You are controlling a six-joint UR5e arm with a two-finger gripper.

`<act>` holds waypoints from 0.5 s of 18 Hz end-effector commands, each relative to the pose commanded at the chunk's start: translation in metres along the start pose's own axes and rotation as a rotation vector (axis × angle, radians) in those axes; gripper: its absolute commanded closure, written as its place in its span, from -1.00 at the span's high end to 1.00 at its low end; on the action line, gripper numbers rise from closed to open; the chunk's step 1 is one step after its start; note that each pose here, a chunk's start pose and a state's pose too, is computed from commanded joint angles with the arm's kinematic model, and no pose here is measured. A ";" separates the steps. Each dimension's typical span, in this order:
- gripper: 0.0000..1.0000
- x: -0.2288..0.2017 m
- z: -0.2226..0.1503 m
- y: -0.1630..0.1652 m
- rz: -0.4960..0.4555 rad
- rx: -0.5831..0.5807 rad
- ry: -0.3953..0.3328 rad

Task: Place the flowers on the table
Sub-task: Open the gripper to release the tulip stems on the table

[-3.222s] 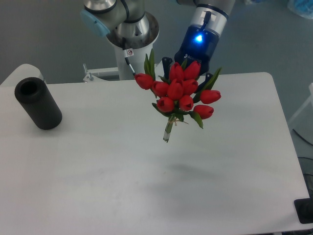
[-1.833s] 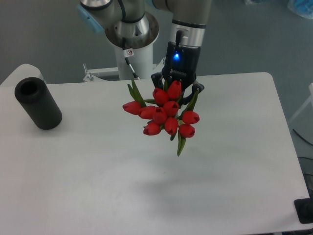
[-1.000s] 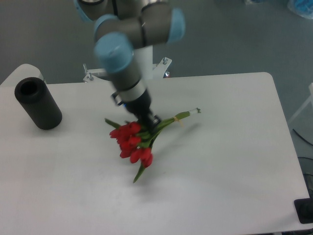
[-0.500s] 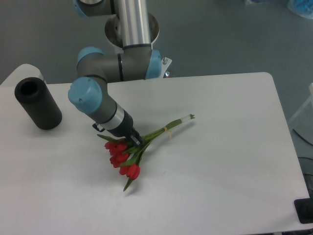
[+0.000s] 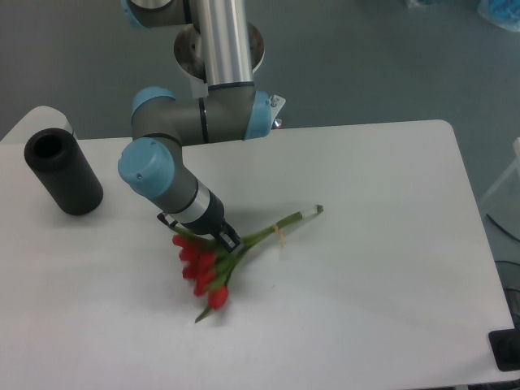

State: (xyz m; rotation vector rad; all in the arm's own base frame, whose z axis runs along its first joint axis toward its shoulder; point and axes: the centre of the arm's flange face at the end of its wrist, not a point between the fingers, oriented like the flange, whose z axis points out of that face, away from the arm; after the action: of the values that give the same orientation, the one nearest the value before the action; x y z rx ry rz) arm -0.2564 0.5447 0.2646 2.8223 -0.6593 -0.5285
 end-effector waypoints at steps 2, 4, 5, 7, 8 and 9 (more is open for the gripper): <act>1.00 -0.020 -0.012 0.019 -0.018 0.021 -0.012; 1.00 -0.043 -0.024 0.045 0.002 0.066 -0.019; 1.00 -0.054 -0.028 0.064 0.015 0.083 -0.014; 1.00 -0.078 -0.030 0.104 0.050 0.100 0.029; 1.00 -0.090 -0.034 0.120 0.065 0.107 0.051; 1.00 -0.102 -0.041 0.138 0.081 0.113 0.067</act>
State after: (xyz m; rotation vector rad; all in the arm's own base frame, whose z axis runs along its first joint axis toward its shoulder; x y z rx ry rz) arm -0.3798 0.4746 0.3689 2.8877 -0.8101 -0.3924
